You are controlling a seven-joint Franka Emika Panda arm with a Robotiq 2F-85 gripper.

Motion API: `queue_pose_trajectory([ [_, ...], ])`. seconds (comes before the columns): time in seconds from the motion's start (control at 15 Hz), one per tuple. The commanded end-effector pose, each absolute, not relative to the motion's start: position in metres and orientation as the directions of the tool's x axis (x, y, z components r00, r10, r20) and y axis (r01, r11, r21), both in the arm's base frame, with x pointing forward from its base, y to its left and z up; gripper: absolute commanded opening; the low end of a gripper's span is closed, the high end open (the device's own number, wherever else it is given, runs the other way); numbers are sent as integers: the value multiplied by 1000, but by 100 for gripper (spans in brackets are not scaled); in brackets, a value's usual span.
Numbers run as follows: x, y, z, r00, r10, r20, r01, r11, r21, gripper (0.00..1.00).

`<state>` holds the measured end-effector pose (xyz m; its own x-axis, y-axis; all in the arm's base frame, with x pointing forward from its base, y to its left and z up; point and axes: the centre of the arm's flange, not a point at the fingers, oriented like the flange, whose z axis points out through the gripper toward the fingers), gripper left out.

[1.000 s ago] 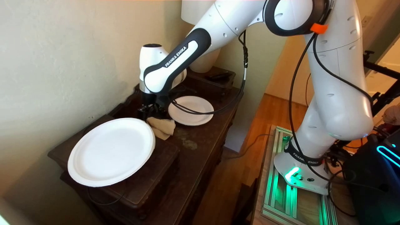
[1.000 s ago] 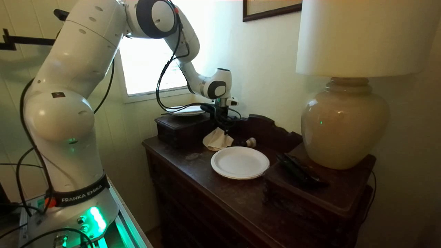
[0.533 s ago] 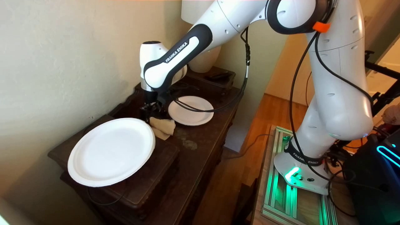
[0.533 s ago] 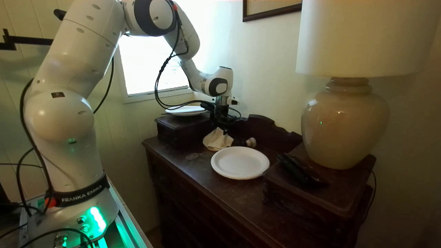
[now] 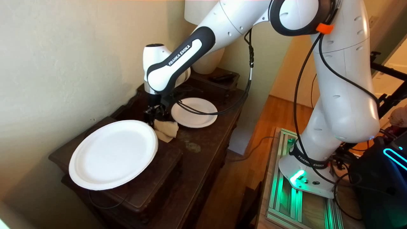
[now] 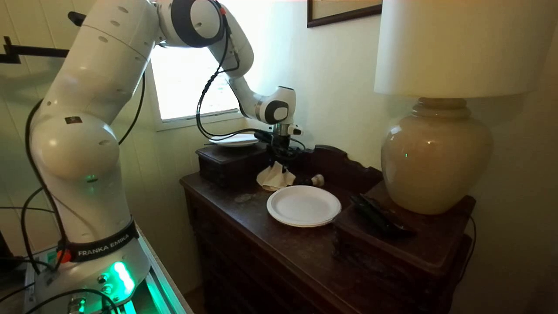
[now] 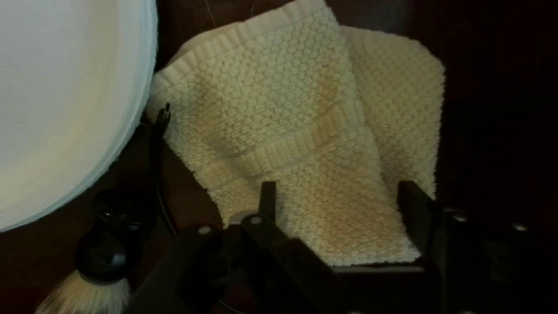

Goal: Use the towel to wipe the plate on the right.

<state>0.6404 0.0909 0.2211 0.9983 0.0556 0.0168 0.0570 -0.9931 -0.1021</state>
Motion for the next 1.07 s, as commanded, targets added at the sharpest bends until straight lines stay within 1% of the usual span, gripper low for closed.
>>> queue_pose_trajectory([
  [0.0,648,97,213,996,77,45,81,-991,-103,60],
  [0.07,649,98,211,995,85,54,90,-991,-103,64],
  [0.13,651,99,209,992,101,74,108,-990,-94,66],
  [0.2,652,100,207,990,109,88,117,-988,-96,70],
  [0.33,655,103,201,985,130,111,141,-985,-95,70],
  [0.4,657,104,198,984,138,115,150,-984,-99,62],
  [0.47,658,106,196,983,143,115,156,-982,-110,44],
  [0.6,658,110,195,981,157,110,170,-977,-126,30],
  [0.67,658,112,197,980,166,110,179,-976,-124,21],
  [0.8,656,114,204,980,171,104,183,-976,-116,8],
  [0.87,653,114,209,981,170,96,180,-977,-118,5],
  [1.0,642,112,227,986,148,78,157,-980,-126,1],
])
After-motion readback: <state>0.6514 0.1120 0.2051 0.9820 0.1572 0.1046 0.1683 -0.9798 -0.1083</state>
